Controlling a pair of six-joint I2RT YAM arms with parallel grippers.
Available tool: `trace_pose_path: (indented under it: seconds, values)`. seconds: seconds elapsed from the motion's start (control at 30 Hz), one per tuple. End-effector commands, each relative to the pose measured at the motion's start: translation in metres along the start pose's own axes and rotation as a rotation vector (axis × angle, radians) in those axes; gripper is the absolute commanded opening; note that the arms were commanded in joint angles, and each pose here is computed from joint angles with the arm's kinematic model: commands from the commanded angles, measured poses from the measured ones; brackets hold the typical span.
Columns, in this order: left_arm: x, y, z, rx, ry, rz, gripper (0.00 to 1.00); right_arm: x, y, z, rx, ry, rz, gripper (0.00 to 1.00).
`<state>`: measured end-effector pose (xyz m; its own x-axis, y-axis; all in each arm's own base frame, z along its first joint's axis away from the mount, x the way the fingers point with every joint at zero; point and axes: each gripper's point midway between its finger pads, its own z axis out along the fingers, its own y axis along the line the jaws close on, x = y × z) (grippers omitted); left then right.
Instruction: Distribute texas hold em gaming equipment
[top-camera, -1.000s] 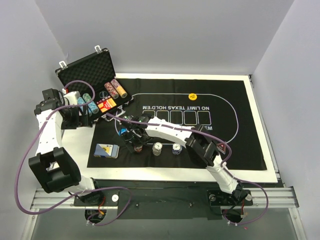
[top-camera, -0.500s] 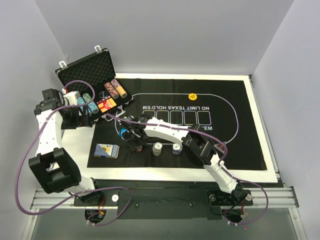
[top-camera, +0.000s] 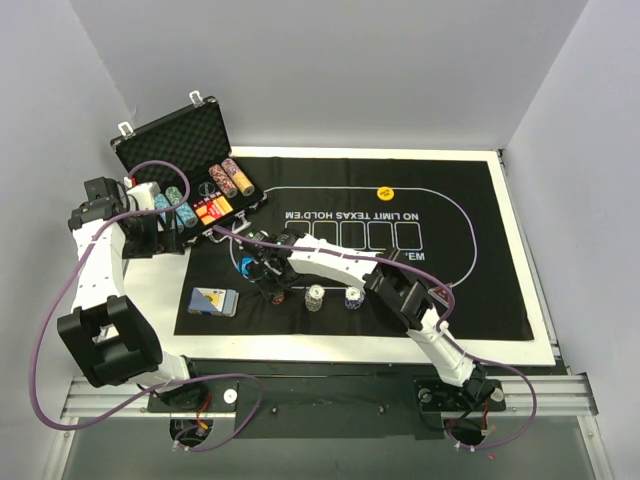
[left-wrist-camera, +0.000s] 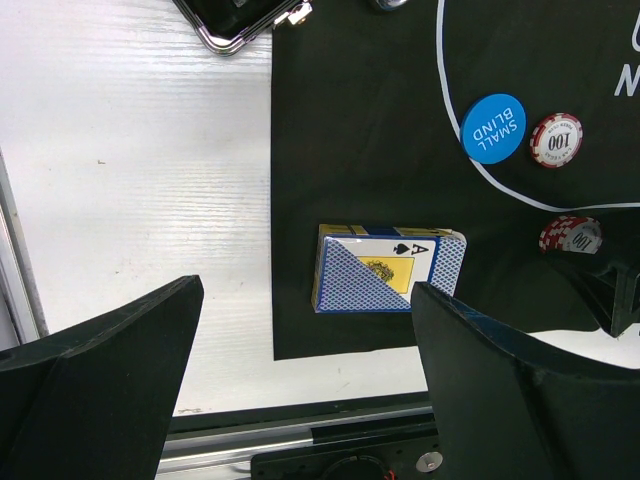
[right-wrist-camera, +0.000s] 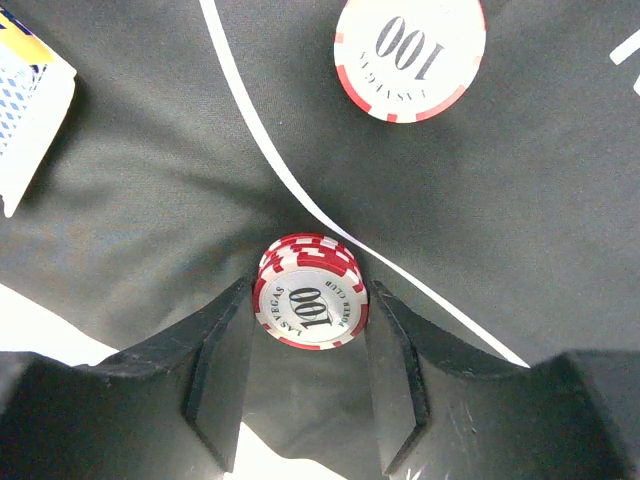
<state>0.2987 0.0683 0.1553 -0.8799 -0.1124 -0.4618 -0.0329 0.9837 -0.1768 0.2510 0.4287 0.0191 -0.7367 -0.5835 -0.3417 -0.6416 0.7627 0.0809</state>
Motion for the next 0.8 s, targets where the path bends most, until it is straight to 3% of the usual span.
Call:
trace_pose_path:
  seconds: [0.0, 0.77]
  values:
    - [-0.010, 0.001, -0.005, 0.002, -0.051, 0.021, 0.97, -0.005, -0.005, -0.020, 0.013, -0.026, 0.007, 0.35]
    - [-0.013, -0.002, -0.006, 0.016, -0.056, 0.019, 0.97, -0.012, -0.002, -0.049, -0.015, -0.064, 0.002, 0.34]
